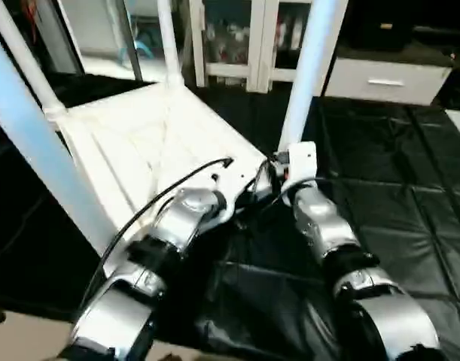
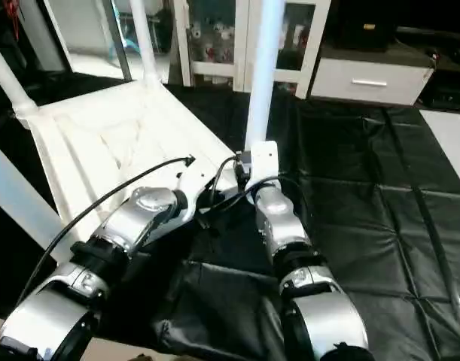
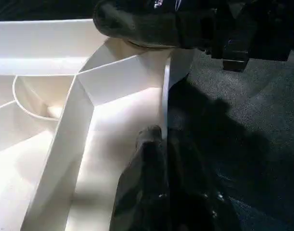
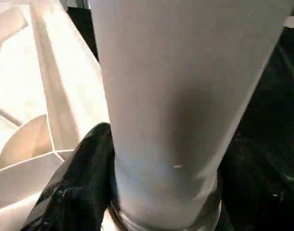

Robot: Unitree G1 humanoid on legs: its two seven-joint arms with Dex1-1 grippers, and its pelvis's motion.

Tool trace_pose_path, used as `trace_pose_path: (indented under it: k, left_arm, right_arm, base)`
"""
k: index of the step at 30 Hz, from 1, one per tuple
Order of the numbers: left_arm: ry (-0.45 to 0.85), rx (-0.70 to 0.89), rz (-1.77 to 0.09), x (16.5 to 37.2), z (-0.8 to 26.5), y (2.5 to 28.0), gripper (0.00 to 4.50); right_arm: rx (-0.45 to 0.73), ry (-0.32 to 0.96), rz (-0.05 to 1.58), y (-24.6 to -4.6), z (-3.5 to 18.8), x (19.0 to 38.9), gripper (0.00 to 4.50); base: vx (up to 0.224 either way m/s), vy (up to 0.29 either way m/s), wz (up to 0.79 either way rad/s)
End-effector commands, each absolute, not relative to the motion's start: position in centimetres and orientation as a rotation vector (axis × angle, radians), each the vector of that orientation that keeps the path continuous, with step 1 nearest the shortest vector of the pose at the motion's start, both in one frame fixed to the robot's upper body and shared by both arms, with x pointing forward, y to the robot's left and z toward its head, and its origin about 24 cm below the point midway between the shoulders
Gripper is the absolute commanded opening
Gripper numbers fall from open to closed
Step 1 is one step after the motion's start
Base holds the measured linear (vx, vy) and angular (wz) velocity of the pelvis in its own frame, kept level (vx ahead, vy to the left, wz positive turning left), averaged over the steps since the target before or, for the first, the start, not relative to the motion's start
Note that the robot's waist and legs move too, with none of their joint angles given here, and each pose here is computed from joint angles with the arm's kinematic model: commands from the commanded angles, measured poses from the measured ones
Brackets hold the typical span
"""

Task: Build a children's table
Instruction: Rotate leg to tighten

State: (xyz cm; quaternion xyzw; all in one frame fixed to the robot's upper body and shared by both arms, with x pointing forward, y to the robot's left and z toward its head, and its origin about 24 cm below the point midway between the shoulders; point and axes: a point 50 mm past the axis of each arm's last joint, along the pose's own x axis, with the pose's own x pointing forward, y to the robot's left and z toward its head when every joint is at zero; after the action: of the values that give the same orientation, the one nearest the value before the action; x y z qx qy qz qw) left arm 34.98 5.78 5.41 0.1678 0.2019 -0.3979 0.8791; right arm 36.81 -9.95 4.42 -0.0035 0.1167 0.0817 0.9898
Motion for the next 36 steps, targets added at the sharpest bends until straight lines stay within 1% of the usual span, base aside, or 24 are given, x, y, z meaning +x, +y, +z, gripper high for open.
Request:
trace_pose_path:
  k: [1,3,6,7,8,11,12,13,14,16,18,20,21,25,28,30,36]
  left_arm:
    - [0.346,0.386,-0.624,36.5,6.5,8.5,0.00]
    - [0.335,0.388,-0.641,36.4,6.6,8.9,0.00]
    - [0.332,0.398,-0.699,36.0,6.5,9.3,0.00]
    - [0.336,0.393,-0.718,35.8,6.4,9.4,0.00]
    - [0.337,0.392,-0.720,35.7,6.4,9.4,0.00]
    - [0.371,0.389,-0.781,34.8,6.1,10.2,0.00]
    - [0.388,0.393,-0.810,34.5,5.9,10.5,0.00]
    - [0.398,0.396,-0.828,34.2,5.8,10.7,0.00]
    - [0.409,0.397,-0.864,33.9,5.8,10.8,0.00]
    - [0.427,0.395,-0.936,33.1,5.6,11.1,0.00]
    - [0.433,0.379,-1.023,32.3,5.6,11.3,0.00]
    - [0.432,0.384,-1.092,31.7,5.8,11.5,0.00]
    - [0.445,0.382,-1.132,31.2,5.9,11.6,0.00]
    - [0.436,0.370,-1.266,29.9,6.3,11.7,0.00]
    - [0.441,0.350,-1.342,28.9,6.5,11.5,0.00]
    - [0.439,0.350,-1.346,28.8,6.6,11.4,0.00]
    - [0.437,0.362,-1.341,28.8,6.9,11.5,0.00]
  right_arm:
    - [0.028,0.189,0.311,-7.3,4.4,36.0,2.66]
    - [0.014,0.143,0.344,-7.2,5.0,36.0,3.35]
    - [0.003,0.115,0.356,-8.1,5.5,36.2,3.38]
    - [-0.004,0.114,0.358,-8.4,5.6,36.3,3.47]
    - [-0.005,0.114,0.358,-8.5,5.6,36.3,3.66]
    - [0.006,0.124,0.468,-10.1,6.1,36.1,3.82]
    - [-0.018,0.134,0.530,-10.8,6.2,35.9,3.95]
    - [-0.038,0.141,0.569,-11.2,6.2,35.7,3.95]
    - [-0.091,0.161,0.631,-11.8,6.0,35.4,4.09]
    - [-0.174,0.192,0.742,-13.0,5.7,34.7,4.25]
    - [-0.210,0.205,0.790,-14.2,5.9,34.3,4.25]
    - [-0.202,0.214,0.853,-14.7,6.3,34.0,4.25]
    - [-0.201,0.219,0.914,-15.0,6.6,33.5,4.25]
    - [-0.197,0.252,1.088,-15.2,7.0,32.2,4.25]
    - [-0.212,0.300,1.185,-15.1,6.6,31.3,4.25]
    - [-0.206,0.321,1.231,-14.9,6.4,31.0,4.25]
    - [-0.238,0.365,1.246,-14.5,6.0,31.1,4.25]
  base:
    - [0.000,0.000,0.00]
    - [0.000,0.000,0.00]
    - [0.000,0.000,0.00]
    - [0.000,0.000,0.00]
    - [0.000,0.000,0.00]
    - [0.000,0.000,0.00]
    - [0.000,0.000,0.00]
    - [0.000,0.000,0.00]
    - [0.000,0.000,0.00]
    - [0.000,0.000,0.00]
    - [0.000,0.000,0.00]
    - [0.000,0.000,0.00]
    - [0.000,0.000,0.00]
    - [0.000,0.000,0.00]
    - [0.000,0.000,0.00]
    - [0.000,0.000,0.00]
    - [0.000,0.000,0.00]
